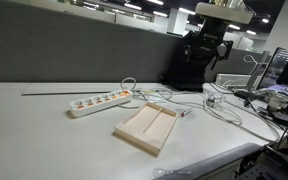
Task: Put the screwdriver on the tray
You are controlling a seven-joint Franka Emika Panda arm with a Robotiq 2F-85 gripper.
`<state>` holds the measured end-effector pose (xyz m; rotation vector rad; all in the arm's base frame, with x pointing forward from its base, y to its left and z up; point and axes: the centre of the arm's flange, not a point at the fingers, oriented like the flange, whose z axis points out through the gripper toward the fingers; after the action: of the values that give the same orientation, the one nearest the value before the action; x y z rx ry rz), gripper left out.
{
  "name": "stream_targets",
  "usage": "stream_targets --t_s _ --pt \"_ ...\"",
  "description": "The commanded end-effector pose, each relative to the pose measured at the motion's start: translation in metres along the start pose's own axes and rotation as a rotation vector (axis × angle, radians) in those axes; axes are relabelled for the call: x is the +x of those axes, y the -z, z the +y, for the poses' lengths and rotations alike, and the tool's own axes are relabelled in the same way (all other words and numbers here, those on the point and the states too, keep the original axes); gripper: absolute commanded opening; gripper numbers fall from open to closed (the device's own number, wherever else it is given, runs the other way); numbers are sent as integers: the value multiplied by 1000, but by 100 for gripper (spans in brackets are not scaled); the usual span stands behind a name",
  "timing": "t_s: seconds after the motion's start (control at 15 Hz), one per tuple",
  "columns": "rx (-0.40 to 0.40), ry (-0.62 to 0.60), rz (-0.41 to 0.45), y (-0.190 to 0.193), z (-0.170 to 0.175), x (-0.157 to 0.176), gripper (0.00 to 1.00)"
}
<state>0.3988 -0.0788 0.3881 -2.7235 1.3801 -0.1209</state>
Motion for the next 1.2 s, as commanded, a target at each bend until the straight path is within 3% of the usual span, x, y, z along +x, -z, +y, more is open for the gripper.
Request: stream_targets --t_s 0.0,0.27,0.47,0.73,1.13 --pt "11 -165 63 -26 12 45 100" --pt "4 -281 122 -58 31 84 100" --pt "-38 -325 121 -86 39 104 100" --pt "-89 -322 56 -121 35 125 100" --pt "-116 -271 44 -159 11 135 100"
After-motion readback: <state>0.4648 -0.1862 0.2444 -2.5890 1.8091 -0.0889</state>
